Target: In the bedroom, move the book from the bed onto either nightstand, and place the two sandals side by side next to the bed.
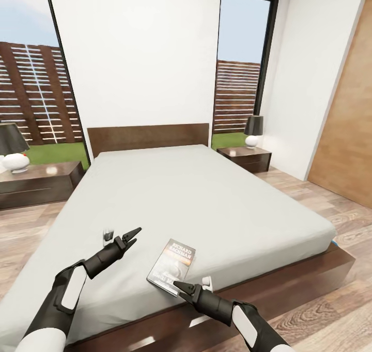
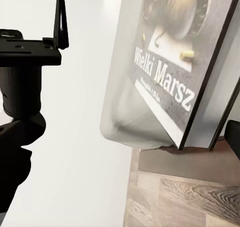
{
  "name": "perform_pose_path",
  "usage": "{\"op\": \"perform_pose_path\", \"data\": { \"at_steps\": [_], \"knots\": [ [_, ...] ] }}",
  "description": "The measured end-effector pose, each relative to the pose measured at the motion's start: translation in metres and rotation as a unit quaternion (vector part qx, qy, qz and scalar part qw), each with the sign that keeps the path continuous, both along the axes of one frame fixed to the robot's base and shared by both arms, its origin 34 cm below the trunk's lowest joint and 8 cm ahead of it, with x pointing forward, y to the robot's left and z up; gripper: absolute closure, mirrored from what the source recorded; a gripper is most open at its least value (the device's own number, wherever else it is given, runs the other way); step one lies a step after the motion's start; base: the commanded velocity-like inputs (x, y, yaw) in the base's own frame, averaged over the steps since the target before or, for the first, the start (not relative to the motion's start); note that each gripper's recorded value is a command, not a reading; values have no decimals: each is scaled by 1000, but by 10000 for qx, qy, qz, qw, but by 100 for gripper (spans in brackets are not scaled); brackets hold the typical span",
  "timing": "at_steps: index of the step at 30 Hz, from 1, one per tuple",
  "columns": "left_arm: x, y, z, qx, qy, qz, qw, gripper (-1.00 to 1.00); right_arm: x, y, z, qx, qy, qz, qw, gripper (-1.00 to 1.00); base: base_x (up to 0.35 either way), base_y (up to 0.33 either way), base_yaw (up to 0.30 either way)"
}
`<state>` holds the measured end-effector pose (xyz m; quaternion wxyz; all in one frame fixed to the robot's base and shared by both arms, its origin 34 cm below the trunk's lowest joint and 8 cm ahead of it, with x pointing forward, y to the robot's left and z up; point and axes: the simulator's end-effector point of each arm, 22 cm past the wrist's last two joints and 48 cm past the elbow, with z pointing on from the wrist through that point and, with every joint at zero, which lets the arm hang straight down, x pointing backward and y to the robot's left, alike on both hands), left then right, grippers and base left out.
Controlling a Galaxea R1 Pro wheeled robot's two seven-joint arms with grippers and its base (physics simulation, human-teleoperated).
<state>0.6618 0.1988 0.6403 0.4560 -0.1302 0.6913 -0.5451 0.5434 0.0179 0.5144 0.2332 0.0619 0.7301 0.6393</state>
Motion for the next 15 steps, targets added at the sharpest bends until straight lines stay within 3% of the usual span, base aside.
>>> {"op": "perform_pose_path", "data": {
  "at_steps": [15],
  "knots": [
    [-3,-3,-11,-18,3,-13,10000,-100,-3,0,-11,0,-7,0,10000,-100,0,0,0]
  ]
}}
